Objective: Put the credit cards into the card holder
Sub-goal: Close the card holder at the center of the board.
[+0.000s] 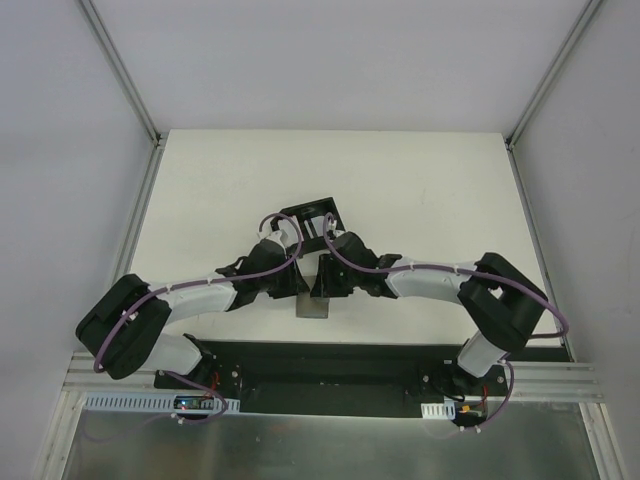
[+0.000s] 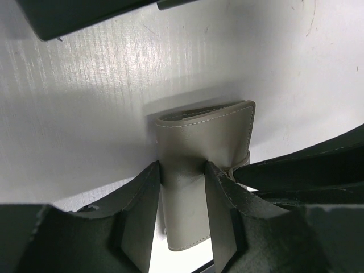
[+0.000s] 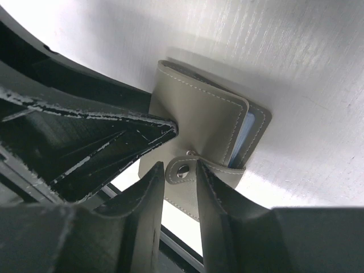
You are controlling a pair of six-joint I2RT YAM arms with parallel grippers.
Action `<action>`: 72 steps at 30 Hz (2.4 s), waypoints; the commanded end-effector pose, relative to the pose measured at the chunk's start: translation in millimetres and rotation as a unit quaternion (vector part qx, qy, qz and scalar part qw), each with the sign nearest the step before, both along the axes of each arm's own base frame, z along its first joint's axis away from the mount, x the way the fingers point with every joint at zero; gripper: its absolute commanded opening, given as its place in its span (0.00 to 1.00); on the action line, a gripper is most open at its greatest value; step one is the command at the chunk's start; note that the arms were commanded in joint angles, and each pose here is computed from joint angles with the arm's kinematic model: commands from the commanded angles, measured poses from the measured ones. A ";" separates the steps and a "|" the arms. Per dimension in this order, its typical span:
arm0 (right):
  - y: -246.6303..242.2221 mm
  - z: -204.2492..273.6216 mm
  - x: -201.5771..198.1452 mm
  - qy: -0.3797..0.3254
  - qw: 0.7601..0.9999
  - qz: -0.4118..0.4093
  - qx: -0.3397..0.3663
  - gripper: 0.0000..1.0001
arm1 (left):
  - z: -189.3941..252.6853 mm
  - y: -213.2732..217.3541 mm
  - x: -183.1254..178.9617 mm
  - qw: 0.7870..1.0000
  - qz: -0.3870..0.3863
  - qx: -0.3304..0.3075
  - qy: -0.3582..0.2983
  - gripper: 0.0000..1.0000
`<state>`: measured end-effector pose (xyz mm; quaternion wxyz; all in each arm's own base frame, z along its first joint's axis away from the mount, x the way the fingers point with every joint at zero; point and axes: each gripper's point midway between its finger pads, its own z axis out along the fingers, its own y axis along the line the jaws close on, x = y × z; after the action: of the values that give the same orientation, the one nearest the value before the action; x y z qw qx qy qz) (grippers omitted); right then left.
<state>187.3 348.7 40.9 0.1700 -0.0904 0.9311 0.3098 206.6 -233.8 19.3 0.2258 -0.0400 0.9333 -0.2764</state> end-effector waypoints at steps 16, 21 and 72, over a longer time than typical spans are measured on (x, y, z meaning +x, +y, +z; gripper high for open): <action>-1.8 43.8 1.8 -0.048 0.992 -0.028 0.111 0.34 | -36.4 29.9 -38.8 0.996 0.009 0.058 0.066 0.41; -0.2 37.0 0.1 -0.029 0.992 -0.039 0.117 0.34 | -31.0 27.5 -40.2 0.997 0.004 0.048 0.060 0.43; -60.9 36.3 1.8 -0.053 0.995 -0.087 0.008 0.25 | -38.9 17.3 -55.4 0.996 -0.024 0.028 0.083 0.37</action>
<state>189.6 313.9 74.8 0.2363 -0.0288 0.9051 0.3522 183.5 -250.5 17.8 0.1936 -0.0312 0.9232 -0.3305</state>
